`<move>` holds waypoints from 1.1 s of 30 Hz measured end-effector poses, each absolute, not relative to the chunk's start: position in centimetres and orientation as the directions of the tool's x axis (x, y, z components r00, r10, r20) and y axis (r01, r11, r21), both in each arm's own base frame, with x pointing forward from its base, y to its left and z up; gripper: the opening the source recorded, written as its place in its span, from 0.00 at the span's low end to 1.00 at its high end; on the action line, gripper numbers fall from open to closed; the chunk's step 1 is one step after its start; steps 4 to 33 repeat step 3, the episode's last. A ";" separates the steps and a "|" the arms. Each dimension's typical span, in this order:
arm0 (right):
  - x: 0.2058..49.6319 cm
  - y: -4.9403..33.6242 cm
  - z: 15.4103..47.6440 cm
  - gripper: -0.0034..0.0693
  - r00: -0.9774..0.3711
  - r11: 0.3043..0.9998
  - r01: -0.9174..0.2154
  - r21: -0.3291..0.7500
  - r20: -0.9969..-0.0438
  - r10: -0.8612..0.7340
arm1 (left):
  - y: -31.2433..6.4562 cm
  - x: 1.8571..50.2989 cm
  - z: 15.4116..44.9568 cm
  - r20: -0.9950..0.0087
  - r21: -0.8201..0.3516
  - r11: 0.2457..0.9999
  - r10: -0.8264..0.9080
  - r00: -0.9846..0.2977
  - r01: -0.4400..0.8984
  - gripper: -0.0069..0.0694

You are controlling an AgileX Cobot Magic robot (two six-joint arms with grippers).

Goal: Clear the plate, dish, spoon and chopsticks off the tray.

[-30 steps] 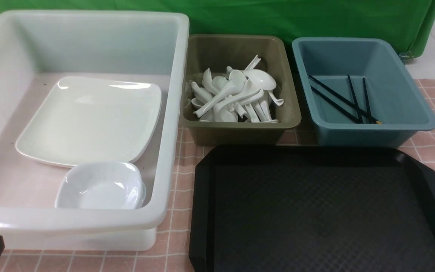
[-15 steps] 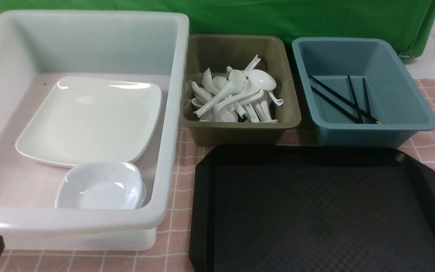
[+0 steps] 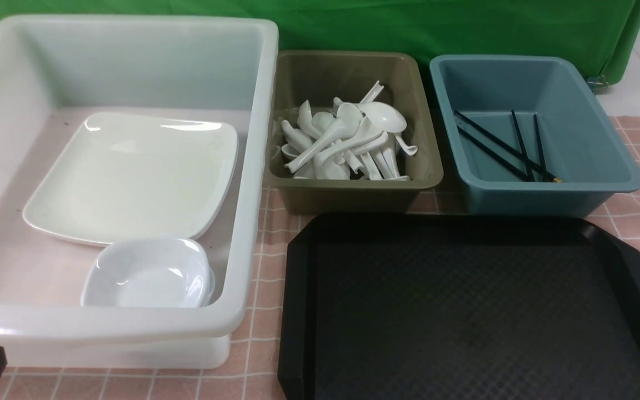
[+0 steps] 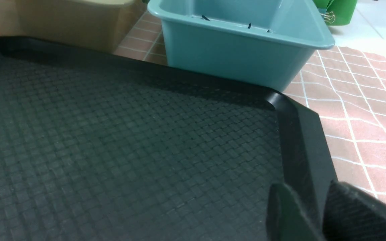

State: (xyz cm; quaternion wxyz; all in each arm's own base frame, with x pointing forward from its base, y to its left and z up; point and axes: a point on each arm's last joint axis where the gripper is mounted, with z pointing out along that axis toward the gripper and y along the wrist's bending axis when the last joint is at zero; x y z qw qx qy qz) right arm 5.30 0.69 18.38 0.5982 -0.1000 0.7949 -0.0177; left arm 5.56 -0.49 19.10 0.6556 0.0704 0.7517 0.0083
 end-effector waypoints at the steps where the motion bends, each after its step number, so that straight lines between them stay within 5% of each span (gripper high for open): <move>1: 5.3 0.7 18.4 0.38 -0.264 0.979 -0.138 -0.148 -0.947 -0.180 | -0.5 5.6 19.1 -0.985 0.105 0.990 0.117 -0.130 0.095 0.10; 33: 5.3 0.7 18.4 0.38 -0.264 0.979 -0.138 -0.148 -0.947 -0.180 | -0.5 5.6 19.1 -0.985 0.105 0.990 0.117 -0.130 0.095 0.10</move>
